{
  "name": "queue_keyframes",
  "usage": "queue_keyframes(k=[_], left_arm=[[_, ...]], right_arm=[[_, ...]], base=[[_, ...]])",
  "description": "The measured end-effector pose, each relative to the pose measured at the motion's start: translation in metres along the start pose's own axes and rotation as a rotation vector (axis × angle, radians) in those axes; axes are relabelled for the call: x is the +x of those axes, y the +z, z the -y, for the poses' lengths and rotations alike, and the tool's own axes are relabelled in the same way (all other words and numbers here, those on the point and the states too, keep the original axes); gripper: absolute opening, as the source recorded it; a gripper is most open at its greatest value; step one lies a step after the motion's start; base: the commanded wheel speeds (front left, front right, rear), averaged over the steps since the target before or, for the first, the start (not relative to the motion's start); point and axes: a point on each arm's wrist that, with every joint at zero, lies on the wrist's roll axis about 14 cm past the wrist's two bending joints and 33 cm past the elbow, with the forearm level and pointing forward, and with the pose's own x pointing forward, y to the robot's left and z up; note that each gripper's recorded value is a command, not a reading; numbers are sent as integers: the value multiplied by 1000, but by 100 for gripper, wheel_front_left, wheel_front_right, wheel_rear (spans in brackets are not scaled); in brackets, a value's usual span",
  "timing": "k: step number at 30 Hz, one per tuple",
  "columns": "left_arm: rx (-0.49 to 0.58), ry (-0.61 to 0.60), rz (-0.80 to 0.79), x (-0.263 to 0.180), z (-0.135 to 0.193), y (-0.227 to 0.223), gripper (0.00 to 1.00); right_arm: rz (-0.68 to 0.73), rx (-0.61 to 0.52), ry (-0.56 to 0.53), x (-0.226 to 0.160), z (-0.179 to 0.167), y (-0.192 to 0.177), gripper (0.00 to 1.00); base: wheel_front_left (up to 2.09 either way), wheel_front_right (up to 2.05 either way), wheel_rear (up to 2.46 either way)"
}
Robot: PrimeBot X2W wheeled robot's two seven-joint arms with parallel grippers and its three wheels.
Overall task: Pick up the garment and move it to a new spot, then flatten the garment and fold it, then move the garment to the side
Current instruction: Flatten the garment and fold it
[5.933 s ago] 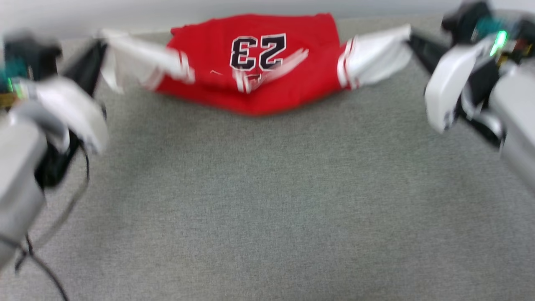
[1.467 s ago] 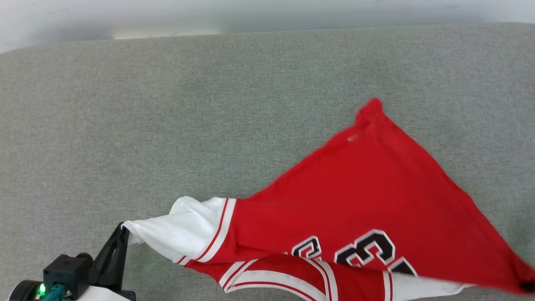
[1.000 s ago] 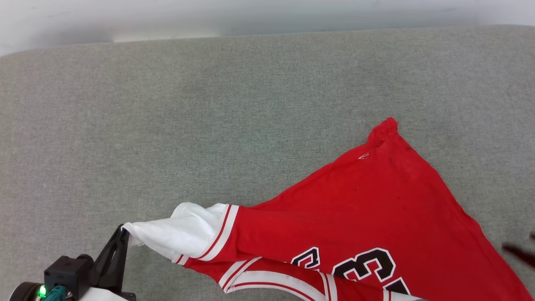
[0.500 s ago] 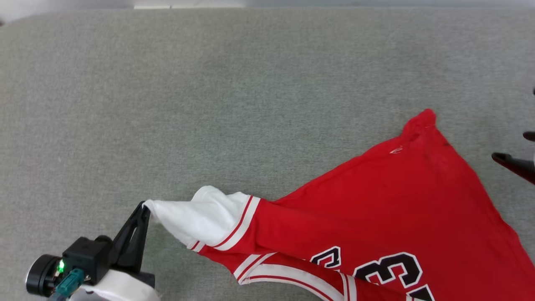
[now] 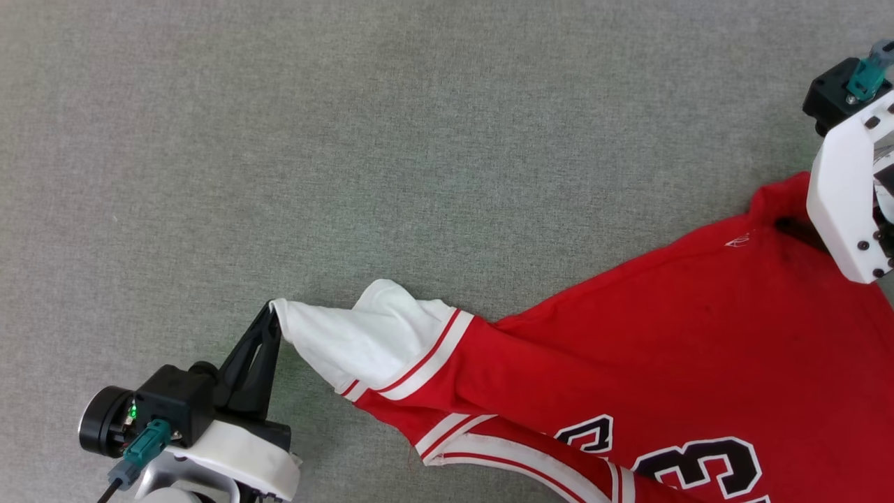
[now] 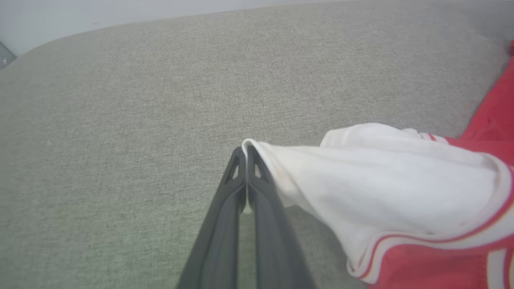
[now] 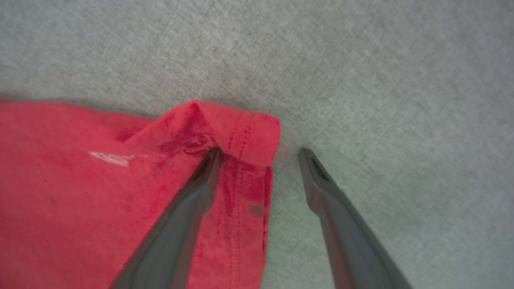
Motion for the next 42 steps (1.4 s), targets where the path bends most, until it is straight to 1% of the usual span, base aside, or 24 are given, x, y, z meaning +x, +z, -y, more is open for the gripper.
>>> queue_keyframes(k=[5,6,7,13,18,23,31,36,42], left_arm=[[1,1,-20,4,0,-8,0],[1,-4,-18,5,1,-7,0],[2,-9,-11,6,2,-5,0],[24,-24,43,7,4,12,0],[69,-38,138,7,1,46,0],[118,-56,288,12,1,102,0],[203,-144,533,37,21,203,0],[283,-176,651,56,26,263,0],[330,-204,789,80,38,332,0]], right_arm=[[-14,-13,25,17,-4,-4,100],[-11,-20,21,17,-3,-4,89],[1,-22,18,16,-3,-4,0],[132,1,24,-1,-6,8,0],[310,-4,-1,-41,-6,32,0],[492,-33,-55,-92,-2,55,0],[789,-42,-168,-173,20,91,0],[902,-42,-218,-198,38,116,0],[1058,-56,-302,-231,61,157,0]], base=[[0,0,0],[0,0,0],[0,0,0],[0,0,0],[0,0,0],[0,0,0],[0,0,0],[0,0,0],[0,0,0]])
